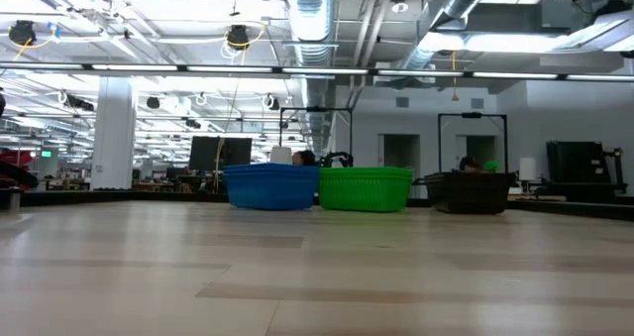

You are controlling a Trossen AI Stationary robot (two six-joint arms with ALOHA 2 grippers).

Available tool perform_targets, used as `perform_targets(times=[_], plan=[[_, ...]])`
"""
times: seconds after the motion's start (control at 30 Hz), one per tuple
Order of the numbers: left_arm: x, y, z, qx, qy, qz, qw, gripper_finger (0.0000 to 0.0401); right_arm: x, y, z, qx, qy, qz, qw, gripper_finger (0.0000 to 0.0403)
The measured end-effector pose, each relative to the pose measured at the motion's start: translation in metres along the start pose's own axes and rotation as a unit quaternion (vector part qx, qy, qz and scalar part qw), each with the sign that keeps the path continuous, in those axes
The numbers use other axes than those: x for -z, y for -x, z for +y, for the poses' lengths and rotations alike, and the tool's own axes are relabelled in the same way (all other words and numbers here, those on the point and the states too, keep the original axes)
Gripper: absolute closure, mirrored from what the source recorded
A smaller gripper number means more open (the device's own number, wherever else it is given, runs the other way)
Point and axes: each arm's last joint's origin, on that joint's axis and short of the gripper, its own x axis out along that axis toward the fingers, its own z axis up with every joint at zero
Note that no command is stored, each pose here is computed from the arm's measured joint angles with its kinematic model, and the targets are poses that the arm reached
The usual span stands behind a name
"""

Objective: Stack baskets by color
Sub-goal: Return to Home Position

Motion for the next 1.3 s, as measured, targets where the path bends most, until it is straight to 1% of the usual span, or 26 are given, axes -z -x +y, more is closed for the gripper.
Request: perform_targets(times=[0.07, 0.13, 0.23, 0.37, 0.47, 0.53, 0.63, 0.7, 0.83, 1.0, 1.1, 1.17, 1.3], plan=[[-0.002, 0.017, 0.001, -0.004, 0.0, -0.022, 1.0, 0.0176, 0.01, 0.001, 0.004, -0.011, -0.006, 0.015, 1.0, 0.0183], [0.0, 0.03, 0.003, -0.01, 0.002, -0.043, 0.999, 0.0176, 0.017, -0.002, 0.006, -0.025, -0.01, 0.008, 1.0, 0.0183], [0.006, 0.045, 0.007, -0.01, 0.006, -0.058, 0.998, 0.0176, 0.03, -0.01, 0.011, -0.056, -0.009, -0.021, 0.998, 0.0183], [0.026, 0.053, 0.015, -0.007, 0.008, -0.067, 0.998, 0.0176, 0.058, -0.027, 0.018, -0.101, -0.009, -0.066, 0.993, 0.0183], [0.047, 0.049, 0.022, 0.005, 0.02, -0.079, 0.997, 0.0176, 0.082, -0.029, 0.024, -0.123, -0.014, -0.116, 0.985, 0.0184], [0.062, 0.046, 0.027, 0.021, 0.028, -0.088, 0.996, 0.0176, 0.097, -0.024, 0.028, -0.135, -0.024, -0.154, 0.978, 0.0183], [0.084, 0.04, 0.034, 0.037, 0.036, -0.098, 0.994, 0.0176, 0.125, -0.018, 0.031, -0.123, -0.056, -0.18, 0.974, 0.0184], [0.098, 0.037, 0.039, 0.039, 0.041, -0.098, 0.994, 0.0176, 0.144, -0.015, 0.033, -0.117, -0.069, -0.193, 0.972, 0.0184], [0.122, 0.033, 0.048, 0.043, 0.053, -0.104, 0.992, 0.0176, 0.176, -0.006, 0.038, -0.138, -0.084, -0.238, 0.958, 0.0183], [0.142, 0.031, 0.056, 0.051, 0.072, -0.118, 0.989, 0.0176, 0.218, -0.012, 0.042, -0.162, -0.112, -0.257, 0.946, 0.0184], [0.15, 0.028, 0.059, 0.054, 0.078, -0.123, 0.988, 0.0176, 0.24, -0.018, 0.044, -0.177, -0.112, -0.274, 0.939, 0.0183], [0.156, 0.025, 0.061, 0.053, 0.08, -0.121, 0.988, 0.0176, 0.255, -0.024, 0.046, -0.184, -0.114, -0.274, 0.937, 0.0182], [0.17, 0.016, 0.065, 0.055, 0.093, -0.112, 0.988, 0.0176, 0.276, -0.033, 0.048, -0.177, -0.123, -0.285, 0.934, 0.0183]])
